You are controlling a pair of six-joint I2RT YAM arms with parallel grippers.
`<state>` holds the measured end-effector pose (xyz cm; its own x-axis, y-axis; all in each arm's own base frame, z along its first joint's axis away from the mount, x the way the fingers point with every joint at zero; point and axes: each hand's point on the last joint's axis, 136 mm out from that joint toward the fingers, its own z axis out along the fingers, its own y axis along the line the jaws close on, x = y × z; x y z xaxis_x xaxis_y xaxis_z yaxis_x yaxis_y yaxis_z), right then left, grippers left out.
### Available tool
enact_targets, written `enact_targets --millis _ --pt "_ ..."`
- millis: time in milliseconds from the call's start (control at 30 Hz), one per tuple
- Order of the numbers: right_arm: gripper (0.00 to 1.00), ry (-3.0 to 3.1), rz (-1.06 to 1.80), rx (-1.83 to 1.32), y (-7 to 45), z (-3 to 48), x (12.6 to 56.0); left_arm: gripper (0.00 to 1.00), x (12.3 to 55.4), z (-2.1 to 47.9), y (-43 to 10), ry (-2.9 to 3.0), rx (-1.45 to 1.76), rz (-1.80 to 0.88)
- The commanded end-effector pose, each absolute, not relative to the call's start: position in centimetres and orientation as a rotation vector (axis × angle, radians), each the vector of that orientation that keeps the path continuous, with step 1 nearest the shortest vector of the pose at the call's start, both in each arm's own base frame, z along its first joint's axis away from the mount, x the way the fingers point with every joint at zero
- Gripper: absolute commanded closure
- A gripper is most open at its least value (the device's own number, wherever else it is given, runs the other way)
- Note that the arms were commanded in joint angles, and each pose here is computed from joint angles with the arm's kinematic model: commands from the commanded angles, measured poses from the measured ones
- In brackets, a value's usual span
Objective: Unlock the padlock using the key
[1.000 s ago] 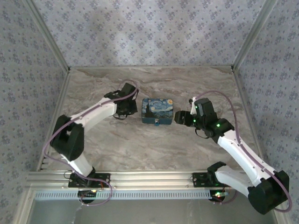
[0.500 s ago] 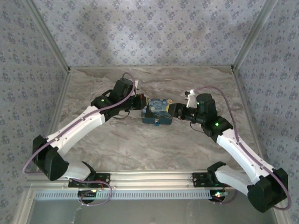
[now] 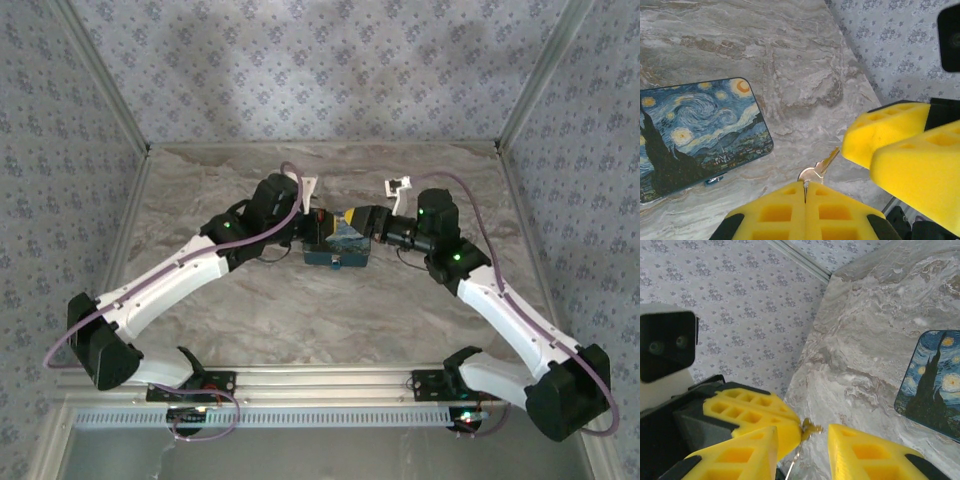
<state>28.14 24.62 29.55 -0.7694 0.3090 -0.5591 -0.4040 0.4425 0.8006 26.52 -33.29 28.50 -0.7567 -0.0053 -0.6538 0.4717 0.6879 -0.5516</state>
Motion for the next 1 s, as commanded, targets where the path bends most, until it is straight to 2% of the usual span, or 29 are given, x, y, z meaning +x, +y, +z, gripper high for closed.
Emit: enact_targets --millis 0,133,400,467,533,567,633,733,800,967 --pt "0.68 2.001 1.411 -0.097 25.2 31.0 28.2 1.00 26.0 32.0 -34.0 2.151 0.400 -1.033" --pt "0.71 2.008 1.418 -0.090 25.4 30.9 28.4 1.00 25.7 32.2 -34.2 2.142 0.409 -1.043" --pt "0.83 2.002 1.416 -0.096 25.5 31.2 28.6 1.00 25.4 32.4 -34.4 2.132 0.425 -1.047" --pt "0.93 2.001 1.423 -0.111 25.7 31.3 28.6 1.00 25.3 32.3 -34.4 2.134 0.426 -1.047" --pt "0.96 2.002 1.423 -0.119 25.7 31.4 28.6 1.00 25.3 32.2 -34.4 2.136 0.425 -1.046" --pt "0.97 2.003 1.419 -0.127 25.7 31.5 28.5 0.98 25.3 32.3 -34.3 2.136 0.423 -1.046" --pt "0.98 2.006 1.402 -0.146 25.5 31.6 28.6 0.76 25.3 32.3 -34.1 2.136 0.419 -1.040" --pt "0.98 2.034 1.384 -0.200 25.1 31.9 28.4 0.61 25.0 32.7 -33.5 2.120 0.424 -1.033" --pt "0.98 2.056 1.396 -0.242 24.8 32.1 28.3 0.56 24.8 33.3 -32.9 2.102 0.427 -1.042" --pt "1.00 2.096 1.449 -0.323 24.2 32.3 27.6 0.52 24.0 35.2 -31.5 2.041 0.458 -1.163"
